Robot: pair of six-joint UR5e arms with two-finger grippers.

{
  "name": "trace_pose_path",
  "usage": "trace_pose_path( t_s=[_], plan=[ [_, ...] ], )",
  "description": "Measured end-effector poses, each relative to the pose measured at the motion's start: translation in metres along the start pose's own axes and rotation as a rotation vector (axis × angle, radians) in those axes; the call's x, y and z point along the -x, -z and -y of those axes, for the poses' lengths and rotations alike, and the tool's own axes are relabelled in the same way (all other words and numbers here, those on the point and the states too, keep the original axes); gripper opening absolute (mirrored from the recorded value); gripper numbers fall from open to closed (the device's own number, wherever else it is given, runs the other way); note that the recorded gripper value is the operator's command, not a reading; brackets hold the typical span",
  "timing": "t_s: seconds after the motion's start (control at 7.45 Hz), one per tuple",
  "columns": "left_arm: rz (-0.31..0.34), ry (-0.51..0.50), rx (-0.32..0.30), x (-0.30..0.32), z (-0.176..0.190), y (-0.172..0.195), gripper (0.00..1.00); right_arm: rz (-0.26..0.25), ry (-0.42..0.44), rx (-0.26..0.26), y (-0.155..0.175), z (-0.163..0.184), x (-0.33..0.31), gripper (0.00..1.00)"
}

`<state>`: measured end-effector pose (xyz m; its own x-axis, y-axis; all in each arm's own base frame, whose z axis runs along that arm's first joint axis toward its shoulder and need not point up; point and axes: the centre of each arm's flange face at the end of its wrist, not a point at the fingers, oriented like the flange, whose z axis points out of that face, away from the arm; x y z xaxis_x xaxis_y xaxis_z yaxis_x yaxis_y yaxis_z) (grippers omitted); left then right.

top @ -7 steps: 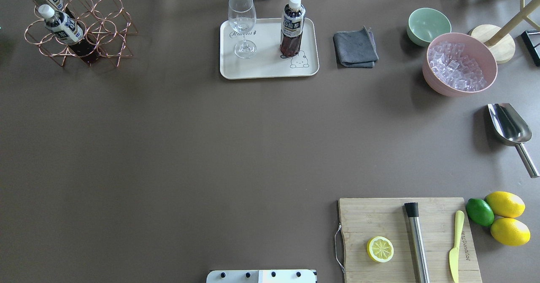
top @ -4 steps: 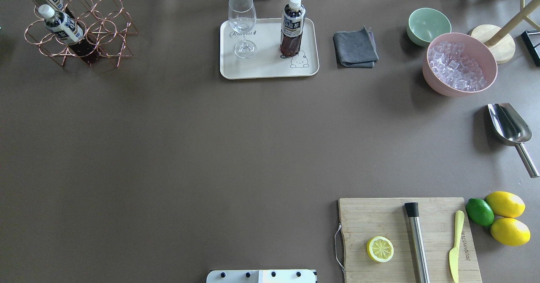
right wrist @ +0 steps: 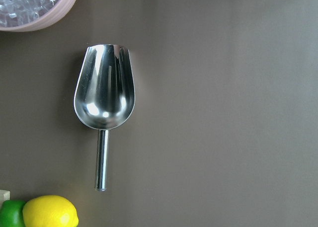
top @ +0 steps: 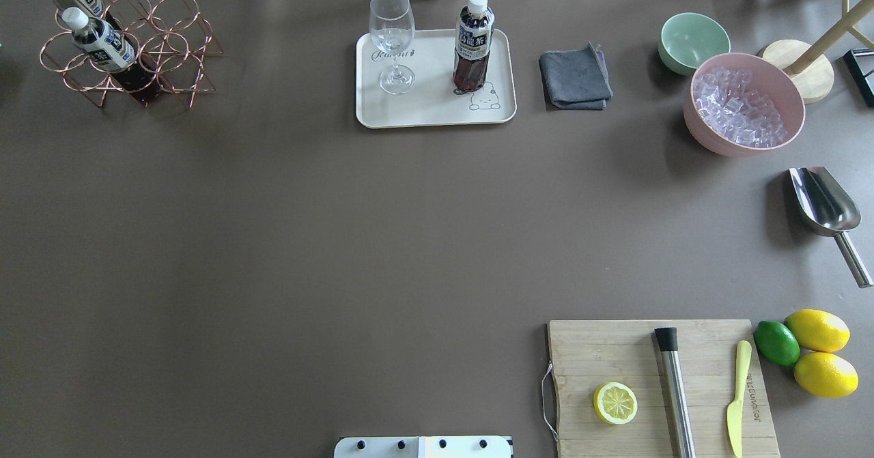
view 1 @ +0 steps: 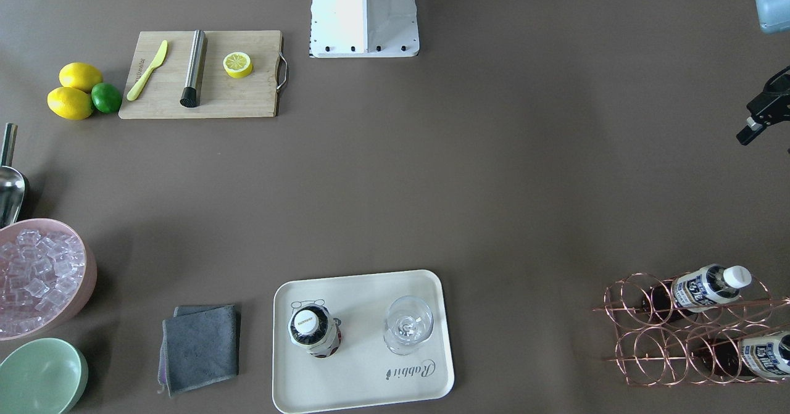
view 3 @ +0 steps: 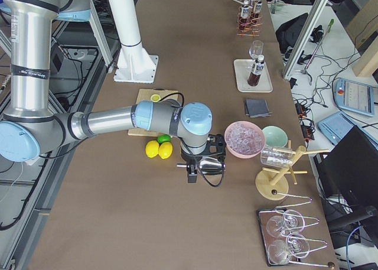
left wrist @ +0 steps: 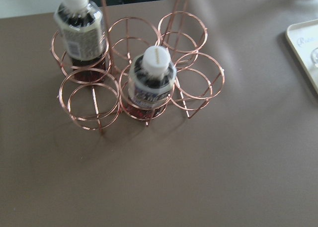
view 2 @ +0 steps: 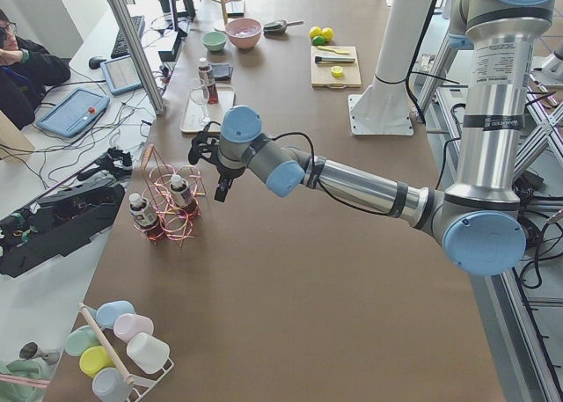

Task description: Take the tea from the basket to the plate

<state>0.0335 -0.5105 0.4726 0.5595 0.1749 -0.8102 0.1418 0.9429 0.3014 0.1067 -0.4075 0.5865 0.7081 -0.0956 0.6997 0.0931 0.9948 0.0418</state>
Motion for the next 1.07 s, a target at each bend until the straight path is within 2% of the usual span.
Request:
trace_pose_path(
  t_s=[0.4, 0.54, 0.81, 1.07],
  plan=[
    [0.065, 0.189, 0.101, 0.049, -0.036, -0.017, 0.98, 0.002, -0.013, 0.016, -0.008, 0.011, -0.003, 0.99],
    [0.1, 0.254, 0.156, 0.061, -0.041, -0.02, 0.98, -0.001, -0.023, 0.024, -0.011, 0.016, 0.0, 1.0],
    [0.187, 0.291, 0.252, 0.097, -0.049, -0.009, 0.98, -0.004, -0.018, 0.034, -0.014, 0.026, 0.007, 1.0],
    [0.33, 0.284, 0.324, 0.126, -0.046, -0.004, 0.98, -0.001, -0.017, 0.034, -0.014, 0.027, 0.008, 1.0]
  ],
)
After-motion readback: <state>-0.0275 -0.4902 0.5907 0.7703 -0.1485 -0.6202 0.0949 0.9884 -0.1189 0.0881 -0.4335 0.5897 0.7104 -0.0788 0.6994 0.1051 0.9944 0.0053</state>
